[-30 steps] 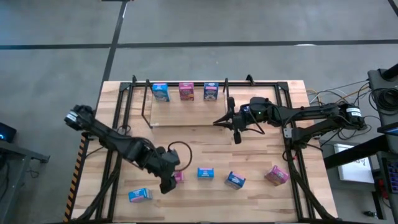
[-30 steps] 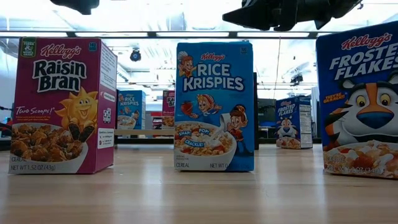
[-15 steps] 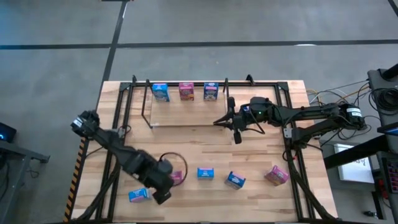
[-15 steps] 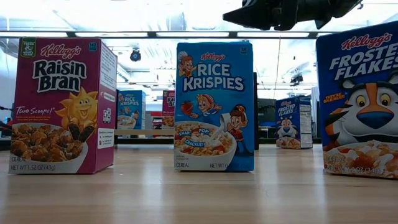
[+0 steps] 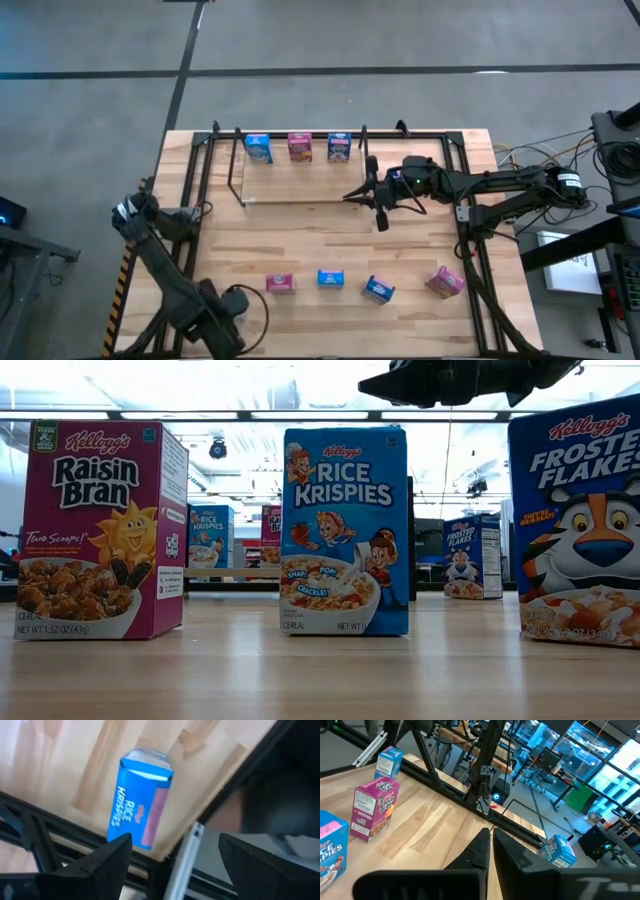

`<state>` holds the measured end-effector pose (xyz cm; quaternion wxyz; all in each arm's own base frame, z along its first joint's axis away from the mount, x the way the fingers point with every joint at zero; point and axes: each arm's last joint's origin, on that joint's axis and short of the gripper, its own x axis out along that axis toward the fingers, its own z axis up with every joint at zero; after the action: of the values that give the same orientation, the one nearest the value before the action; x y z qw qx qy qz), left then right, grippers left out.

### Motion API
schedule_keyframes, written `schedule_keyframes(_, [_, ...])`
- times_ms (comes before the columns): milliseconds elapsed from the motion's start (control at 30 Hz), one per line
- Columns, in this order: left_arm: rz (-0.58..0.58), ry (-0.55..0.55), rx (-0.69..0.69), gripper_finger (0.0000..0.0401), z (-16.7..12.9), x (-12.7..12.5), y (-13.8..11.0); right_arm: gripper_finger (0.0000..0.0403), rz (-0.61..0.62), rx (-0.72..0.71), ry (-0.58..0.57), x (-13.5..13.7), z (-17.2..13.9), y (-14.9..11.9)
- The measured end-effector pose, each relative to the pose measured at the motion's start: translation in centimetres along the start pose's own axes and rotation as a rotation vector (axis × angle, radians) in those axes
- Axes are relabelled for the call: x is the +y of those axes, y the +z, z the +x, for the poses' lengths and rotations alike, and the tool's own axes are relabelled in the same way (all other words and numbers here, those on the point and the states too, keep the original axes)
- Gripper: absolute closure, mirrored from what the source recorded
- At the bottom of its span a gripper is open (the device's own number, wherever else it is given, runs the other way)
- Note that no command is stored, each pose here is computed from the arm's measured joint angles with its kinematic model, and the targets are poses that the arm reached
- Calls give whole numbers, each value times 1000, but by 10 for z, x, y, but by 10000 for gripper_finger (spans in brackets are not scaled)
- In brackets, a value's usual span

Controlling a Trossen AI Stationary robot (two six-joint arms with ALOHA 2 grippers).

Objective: Stack cereal on shelf
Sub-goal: Put the bottom light blue cereal box on the shelf aligned with the light blue cereal box

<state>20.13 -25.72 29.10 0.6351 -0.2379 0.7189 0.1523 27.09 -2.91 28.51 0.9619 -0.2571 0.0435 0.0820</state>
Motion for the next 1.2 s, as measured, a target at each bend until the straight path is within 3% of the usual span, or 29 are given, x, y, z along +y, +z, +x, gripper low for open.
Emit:
schedule_keyframes(300, [124,189,-61,122,22,0,-15,390,47,26,17,2,0,-2])
schedule_keyframes(1200, [99,203,-200,134,26,1,-16,390,58,29,41,7,1,-1])
